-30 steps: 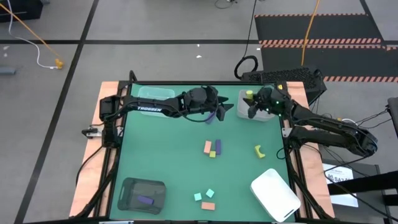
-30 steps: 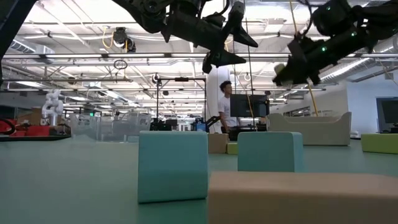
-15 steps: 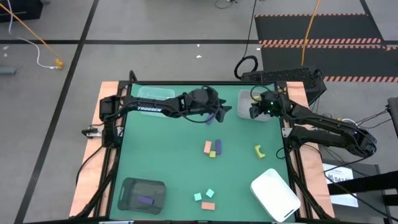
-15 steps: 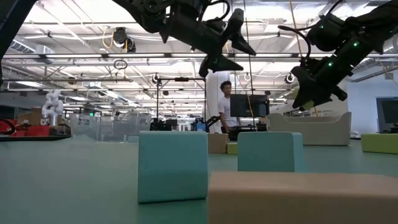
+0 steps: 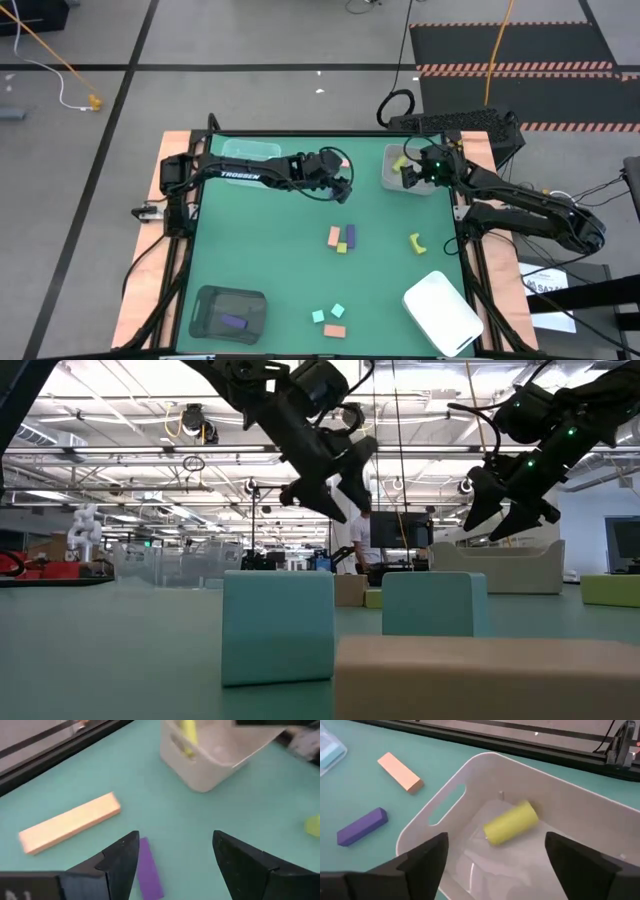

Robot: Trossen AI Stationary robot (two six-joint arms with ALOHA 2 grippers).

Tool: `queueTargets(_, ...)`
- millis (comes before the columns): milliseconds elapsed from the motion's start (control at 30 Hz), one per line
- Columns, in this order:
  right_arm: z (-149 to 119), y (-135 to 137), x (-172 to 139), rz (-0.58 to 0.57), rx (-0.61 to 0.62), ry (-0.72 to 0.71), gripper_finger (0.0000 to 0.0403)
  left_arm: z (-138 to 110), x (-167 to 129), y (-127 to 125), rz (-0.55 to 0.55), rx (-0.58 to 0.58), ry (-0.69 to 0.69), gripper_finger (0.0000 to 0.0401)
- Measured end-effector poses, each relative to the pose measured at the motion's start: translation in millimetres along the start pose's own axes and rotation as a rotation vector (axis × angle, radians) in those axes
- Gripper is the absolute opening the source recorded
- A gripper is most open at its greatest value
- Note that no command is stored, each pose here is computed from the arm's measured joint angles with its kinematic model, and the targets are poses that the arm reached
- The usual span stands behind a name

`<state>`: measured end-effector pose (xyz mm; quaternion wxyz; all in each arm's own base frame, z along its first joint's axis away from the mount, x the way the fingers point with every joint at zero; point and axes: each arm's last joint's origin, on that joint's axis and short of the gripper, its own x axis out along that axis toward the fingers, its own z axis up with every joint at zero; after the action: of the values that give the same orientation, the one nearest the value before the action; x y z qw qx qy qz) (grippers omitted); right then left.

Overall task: Sort & place blocks by color
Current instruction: Put the top violet block into the black bin

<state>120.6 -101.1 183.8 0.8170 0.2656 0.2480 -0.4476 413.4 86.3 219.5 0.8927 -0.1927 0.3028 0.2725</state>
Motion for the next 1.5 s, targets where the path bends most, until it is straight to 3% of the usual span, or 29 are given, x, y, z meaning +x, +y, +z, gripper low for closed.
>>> queueTargets(200,-0.2,0.8,0.0,0.026,0.001,0.011,0.0323,-5.1,7.3,0.0,0.051,-0.059,-0.007,0.025)
queueTargets(433,-0.1,1.0,0.0,0.029,-0.001,0.009,0.0322,-30.4,36.8,0.5,0.096,-0.122,0.067,0.025)
queueTargets(1100,-0.6,1.5,0.0,0.05,-0.007,0.02,0.0322,-72.6,80.0,7.3,0.219,-0.077,0.15,0.0247)
queueTargets(1233,-0.6,1.5,0.0,0.05,-0.007,0.02,0.0322,-75.6,80.3,6.0,0.226,-0.049,0.164,0.0208)
queueTargets(1400,-0.7,1.5,0.0,0.049,-0.024,0.02,0.0322,-76.2,77.9,2.5,0.21,-0.037,0.171,0.0104)
queueTargets(1500,-0.7,1.5,0.0,0.05,-0.03,0.02,0.0322,-73.2,74.2,0.2,0.19,-0.082,0.163,0.0105)
